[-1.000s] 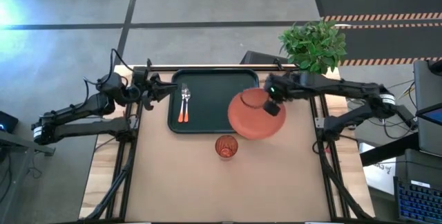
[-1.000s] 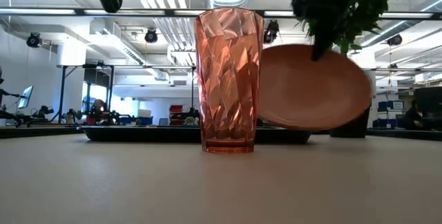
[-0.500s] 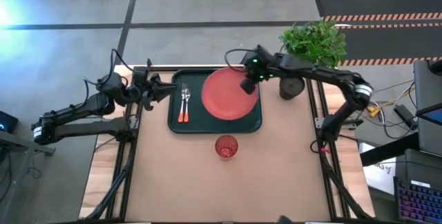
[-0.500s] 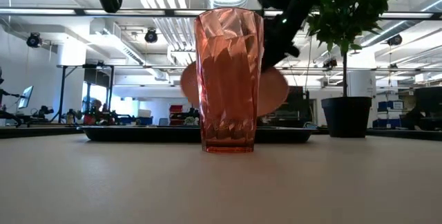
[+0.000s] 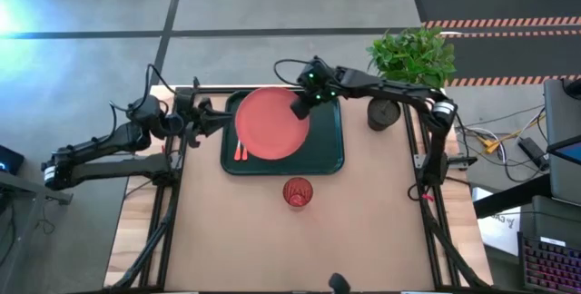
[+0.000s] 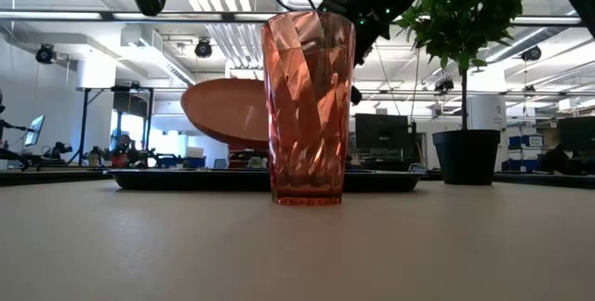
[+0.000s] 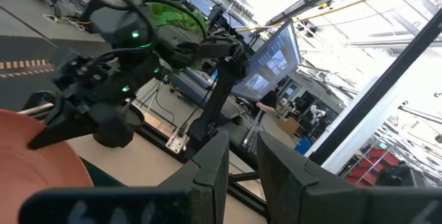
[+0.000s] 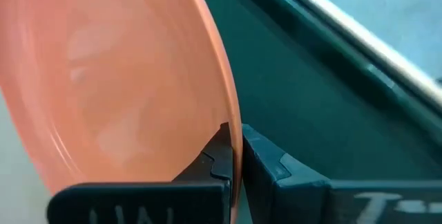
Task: Pick and place plate/cup/fork/spoon on tray
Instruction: Put the orange plate on the black serving tray to the right of the orange spoon
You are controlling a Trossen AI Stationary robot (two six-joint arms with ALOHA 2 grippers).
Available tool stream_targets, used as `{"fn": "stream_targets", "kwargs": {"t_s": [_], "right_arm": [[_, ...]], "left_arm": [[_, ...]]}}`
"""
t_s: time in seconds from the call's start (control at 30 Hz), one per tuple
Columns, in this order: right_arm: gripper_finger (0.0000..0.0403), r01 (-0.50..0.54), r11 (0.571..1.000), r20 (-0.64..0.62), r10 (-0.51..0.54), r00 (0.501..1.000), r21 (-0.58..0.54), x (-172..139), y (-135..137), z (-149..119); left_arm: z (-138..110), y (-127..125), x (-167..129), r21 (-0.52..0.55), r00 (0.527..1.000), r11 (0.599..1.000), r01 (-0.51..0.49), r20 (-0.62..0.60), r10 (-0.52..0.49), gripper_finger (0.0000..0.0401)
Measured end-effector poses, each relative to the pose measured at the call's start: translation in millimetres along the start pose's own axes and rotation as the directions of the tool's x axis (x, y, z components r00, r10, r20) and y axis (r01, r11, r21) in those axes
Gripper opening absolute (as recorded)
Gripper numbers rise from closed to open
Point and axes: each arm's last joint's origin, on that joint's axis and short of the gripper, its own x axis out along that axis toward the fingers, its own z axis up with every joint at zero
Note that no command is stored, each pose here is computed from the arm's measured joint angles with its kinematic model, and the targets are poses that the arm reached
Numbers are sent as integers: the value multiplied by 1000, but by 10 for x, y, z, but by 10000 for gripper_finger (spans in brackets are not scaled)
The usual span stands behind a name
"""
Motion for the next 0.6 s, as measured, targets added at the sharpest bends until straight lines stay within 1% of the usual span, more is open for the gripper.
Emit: {"fn": "stream_targets", "kwargs": {"t_s": [0.1, 0.3, 0.6], "right_arm": [[8, -12, 999, -36, 14, 999, 36, 47, -13, -38], [8, 38, 996, -130, -27, 991, 82, 71, -102, -130], [8, 83, 986, -158, -59, 986, 145, 108, -275, -206]], "left_arm": [[-1, -3, -2, 1, 1000, 1000, 6, -3, -6, 59], [4, -10, -13, 3, 1000, 1000, 10, 0, -10, 59], [4, -18, -19, 4, 1000, 1000, 28, -10, -28, 59]]}}
